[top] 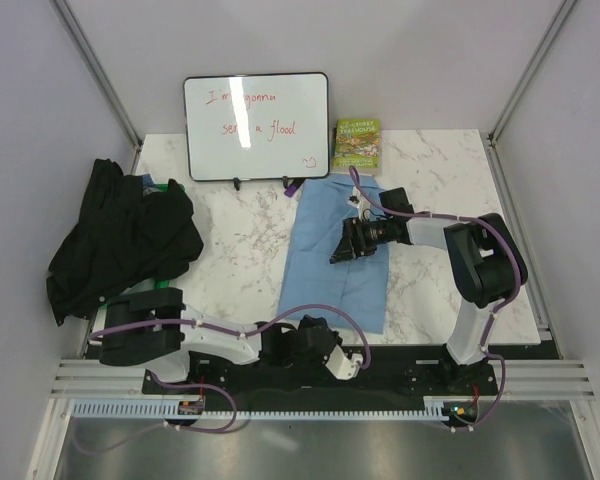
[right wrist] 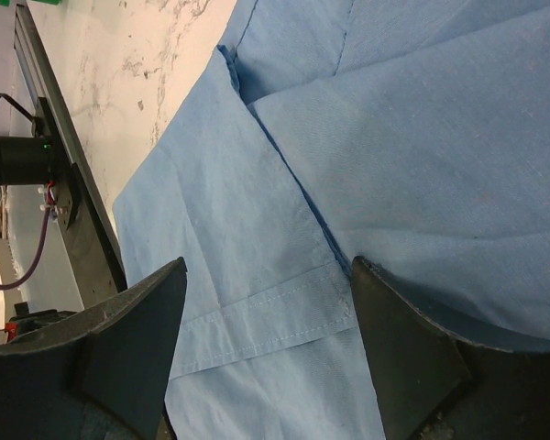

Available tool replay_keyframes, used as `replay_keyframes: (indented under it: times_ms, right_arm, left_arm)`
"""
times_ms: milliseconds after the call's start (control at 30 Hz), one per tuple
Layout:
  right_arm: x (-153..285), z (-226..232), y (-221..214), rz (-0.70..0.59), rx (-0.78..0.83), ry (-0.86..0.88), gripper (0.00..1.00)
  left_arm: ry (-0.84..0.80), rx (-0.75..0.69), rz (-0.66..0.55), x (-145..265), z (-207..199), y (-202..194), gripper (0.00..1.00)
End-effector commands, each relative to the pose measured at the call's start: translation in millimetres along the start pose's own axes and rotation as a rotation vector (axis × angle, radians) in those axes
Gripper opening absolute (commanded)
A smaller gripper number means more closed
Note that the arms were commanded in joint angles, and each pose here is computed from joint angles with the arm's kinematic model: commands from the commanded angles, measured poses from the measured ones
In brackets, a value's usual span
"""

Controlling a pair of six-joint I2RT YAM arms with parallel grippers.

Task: Fold and stack the long sleeve shirts
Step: Fold the shirt

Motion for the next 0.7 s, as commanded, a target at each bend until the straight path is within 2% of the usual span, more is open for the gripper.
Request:
replay_keyframes:
  times_ms: [0,300,467,667]
  right_arm:
    - [-6.3,-18.5,-37.0,0.107,-0.092,-0.089,0.81]
    - [16.6,11.4,-30.1,0.101,-0.016,-0.065,0.89]
    - [30.9,29.4,-3.6,0.070,0.109,-0.076,0.94]
    - [38.8,35.6,29.4,0.040,0.219,-0.114,0.95]
  left_arm:
    - [0.009,0.074,-0.014,6.5,9.1,6.0,0.02]
    - [-0.164,0.210,-0.099,44.0,18.9,24.2,0.02]
    - [-0.239,0.240,-0.168,64.4,20.8,31.5,0.02]
    - [-0.391,0.305,-0.199,94.6,26.4,47.5,0.02]
Point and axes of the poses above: each gripper's point midway between its finger pads, its own x axis back along the fingers, its own z axis along the line the jaws close on, y = z × x, the point moved 6 cm from there along x, back along the fingers, and after that the axes turned 7 degrees about -x, right-handed, at the moved point
